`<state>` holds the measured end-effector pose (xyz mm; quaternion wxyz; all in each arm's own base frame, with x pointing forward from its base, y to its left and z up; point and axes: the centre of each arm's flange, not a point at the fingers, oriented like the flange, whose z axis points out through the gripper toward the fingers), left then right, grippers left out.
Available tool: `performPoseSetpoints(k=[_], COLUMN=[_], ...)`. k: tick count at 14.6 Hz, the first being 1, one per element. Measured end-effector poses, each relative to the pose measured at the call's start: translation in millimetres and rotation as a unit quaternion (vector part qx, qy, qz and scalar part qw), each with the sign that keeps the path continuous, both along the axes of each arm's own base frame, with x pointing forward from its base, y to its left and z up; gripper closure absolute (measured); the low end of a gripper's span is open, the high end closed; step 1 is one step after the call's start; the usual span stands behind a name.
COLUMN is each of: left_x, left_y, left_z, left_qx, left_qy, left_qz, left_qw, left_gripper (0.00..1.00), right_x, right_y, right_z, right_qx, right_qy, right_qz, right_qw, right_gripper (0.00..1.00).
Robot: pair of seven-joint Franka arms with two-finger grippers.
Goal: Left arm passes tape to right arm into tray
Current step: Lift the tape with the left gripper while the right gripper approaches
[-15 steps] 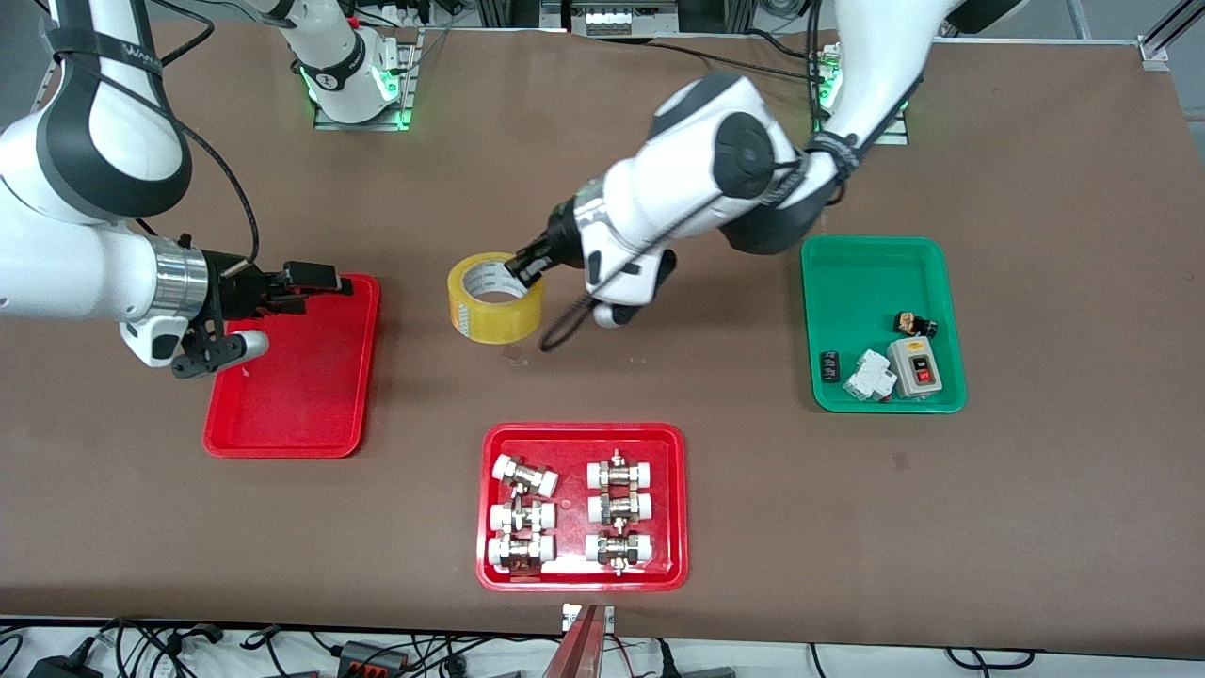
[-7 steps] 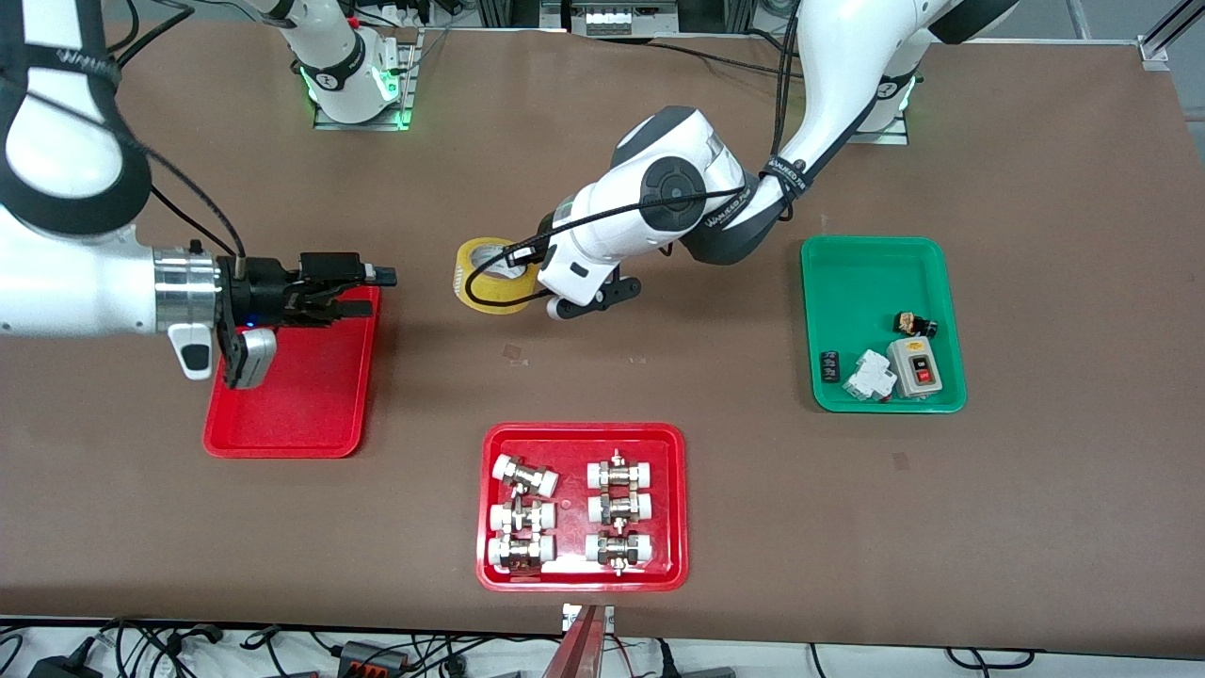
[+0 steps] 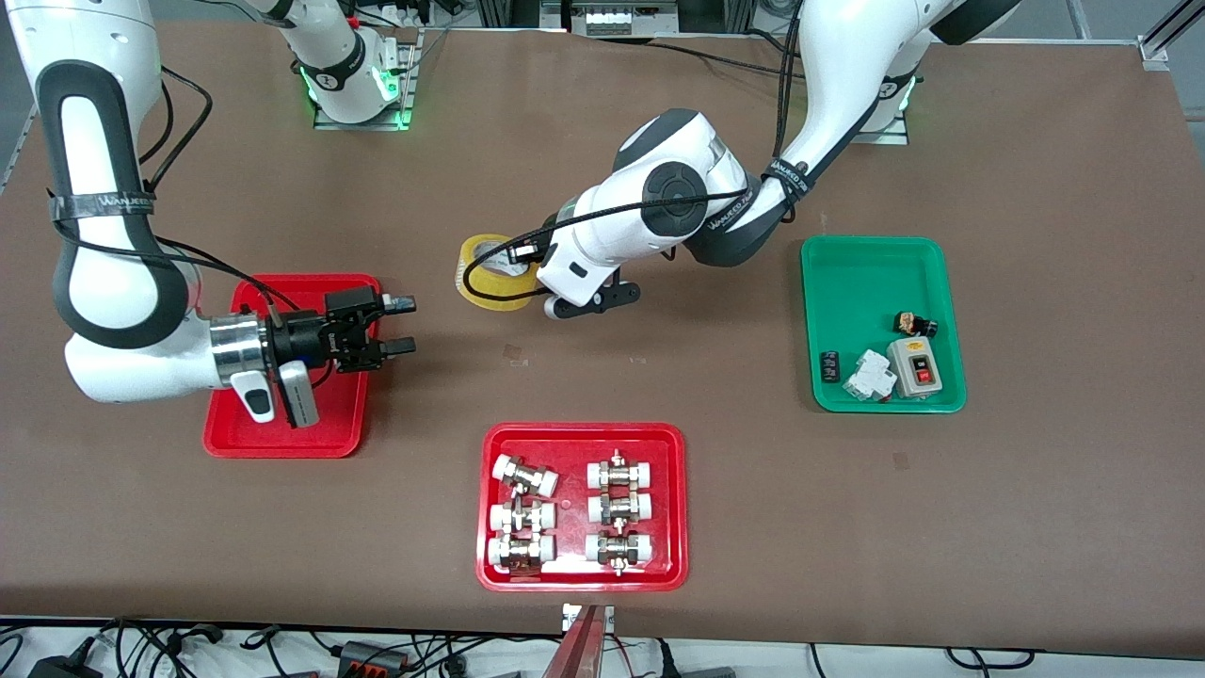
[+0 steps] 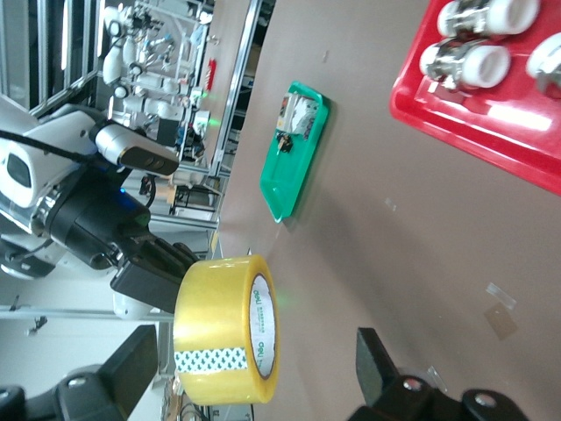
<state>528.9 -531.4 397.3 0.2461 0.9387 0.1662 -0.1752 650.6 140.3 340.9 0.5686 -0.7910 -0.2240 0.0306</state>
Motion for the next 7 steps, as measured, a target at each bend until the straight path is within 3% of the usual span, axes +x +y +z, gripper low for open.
performPoseSetpoints(k=[4, 7], left_x=[5, 20], left_y=[8, 31], left_z=[-9, -20], left_qx=[-0.002, -0.029], left_qy=[-0.009, 0.019], left_qz=[-0.031, -0.066], left_qw=[0.999, 0.997], left_gripper=[0.79, 0.79], right_x=[-11, -20], right_y=[34, 60], right_z=[5, 3], right_qx=[0.018, 0.018], right_qy=[-0.005, -0.005], right_qz=[0.046, 0.068], right_qw=[0.999, 0.997], right_gripper=[0.0, 0.0])
